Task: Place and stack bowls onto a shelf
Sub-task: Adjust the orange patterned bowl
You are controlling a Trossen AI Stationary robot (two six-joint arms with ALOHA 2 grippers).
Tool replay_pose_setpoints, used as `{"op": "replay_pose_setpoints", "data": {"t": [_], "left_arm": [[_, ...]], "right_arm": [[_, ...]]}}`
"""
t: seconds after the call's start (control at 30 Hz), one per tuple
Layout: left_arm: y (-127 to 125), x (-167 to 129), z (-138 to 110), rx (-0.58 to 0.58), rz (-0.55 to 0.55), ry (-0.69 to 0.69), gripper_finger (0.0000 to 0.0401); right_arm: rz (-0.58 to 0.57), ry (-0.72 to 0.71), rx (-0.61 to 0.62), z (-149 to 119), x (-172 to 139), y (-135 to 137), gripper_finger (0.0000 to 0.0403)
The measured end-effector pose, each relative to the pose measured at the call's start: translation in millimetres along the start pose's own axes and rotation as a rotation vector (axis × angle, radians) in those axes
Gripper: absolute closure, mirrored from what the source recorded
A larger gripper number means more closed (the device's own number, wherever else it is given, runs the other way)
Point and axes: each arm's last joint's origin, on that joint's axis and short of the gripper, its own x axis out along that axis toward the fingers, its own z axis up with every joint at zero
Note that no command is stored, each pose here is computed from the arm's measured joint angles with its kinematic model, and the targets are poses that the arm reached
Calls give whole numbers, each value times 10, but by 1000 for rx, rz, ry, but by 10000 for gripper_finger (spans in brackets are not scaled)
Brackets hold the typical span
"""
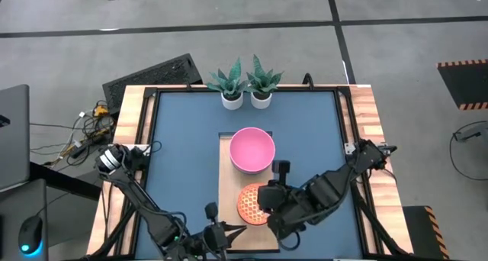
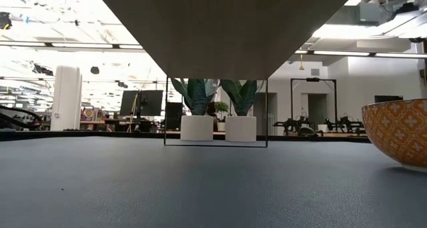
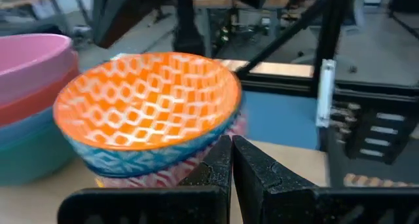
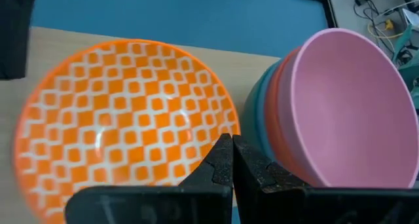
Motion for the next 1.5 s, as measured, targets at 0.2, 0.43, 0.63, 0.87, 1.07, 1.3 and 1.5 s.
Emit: {"op": "replay_pose_setpoints", "data": {"t": [0.2, 0.43, 0.63, 0.87, 1.07, 1.3, 1.5], "left_arm": [[2, 21, -30, 16, 15, 4, 401], [19, 33, -54, 1, 16, 22, 401], [49, 61, -98, 0, 7, 63, 401], [95, 101, -133, -9, 22, 95, 401], [-8, -11, 8, -14, 28, 0, 401], [-17, 38, -1, -25, 3, 17, 401], [-3, 104, -9, 11, 15, 15, 401]], "right_arm": [[4, 19, -14, 21, 56, -65, 382], [-7, 24, -4, 45, 106, -128, 382], [-5, 22, -2, 46, 105, -119, 382], [16, 19, 6, 52, 101, -103, 382], [21, 17, 9, 55, 101, -100, 382], [21, 18, 7, 55, 104, -98, 382], [20, 18, 9, 57, 107, -103, 382]]}}
